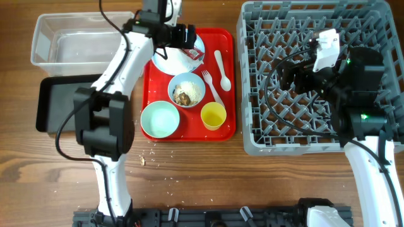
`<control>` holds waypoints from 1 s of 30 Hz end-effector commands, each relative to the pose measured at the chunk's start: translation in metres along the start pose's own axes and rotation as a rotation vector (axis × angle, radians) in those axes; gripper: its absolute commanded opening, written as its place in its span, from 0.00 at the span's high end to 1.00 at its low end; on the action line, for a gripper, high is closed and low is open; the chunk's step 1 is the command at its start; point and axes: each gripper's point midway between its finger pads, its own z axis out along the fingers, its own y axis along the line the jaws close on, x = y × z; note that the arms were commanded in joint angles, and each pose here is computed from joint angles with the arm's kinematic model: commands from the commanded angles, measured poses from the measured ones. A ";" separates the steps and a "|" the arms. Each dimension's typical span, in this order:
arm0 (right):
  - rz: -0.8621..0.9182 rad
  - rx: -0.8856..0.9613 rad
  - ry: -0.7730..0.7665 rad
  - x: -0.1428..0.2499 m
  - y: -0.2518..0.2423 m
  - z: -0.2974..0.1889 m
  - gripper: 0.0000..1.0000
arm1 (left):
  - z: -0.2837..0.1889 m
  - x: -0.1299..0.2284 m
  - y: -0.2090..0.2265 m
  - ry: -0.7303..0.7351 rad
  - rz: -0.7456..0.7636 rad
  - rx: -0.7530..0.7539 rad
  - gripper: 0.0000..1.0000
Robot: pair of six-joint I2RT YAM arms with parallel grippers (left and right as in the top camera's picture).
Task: Sort waste into correct bins and load items into the dishwasher rack
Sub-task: 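Grasp the red wrapper and tissue from the plate with left gripper, drop into clear bin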
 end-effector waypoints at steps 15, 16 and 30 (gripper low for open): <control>0.072 -0.020 -0.020 -0.010 0.003 -0.003 0.00 | -0.011 0.002 0.012 0.112 -0.293 -0.290 0.00; 0.073 -0.021 -0.019 -0.010 0.003 -0.003 0.00 | 0.008 0.014 0.017 0.145 -0.295 -0.301 0.01; 0.078 -0.021 -0.007 -0.006 0.004 -0.003 0.00 | 0.087 0.066 0.040 0.253 -0.298 -0.337 0.96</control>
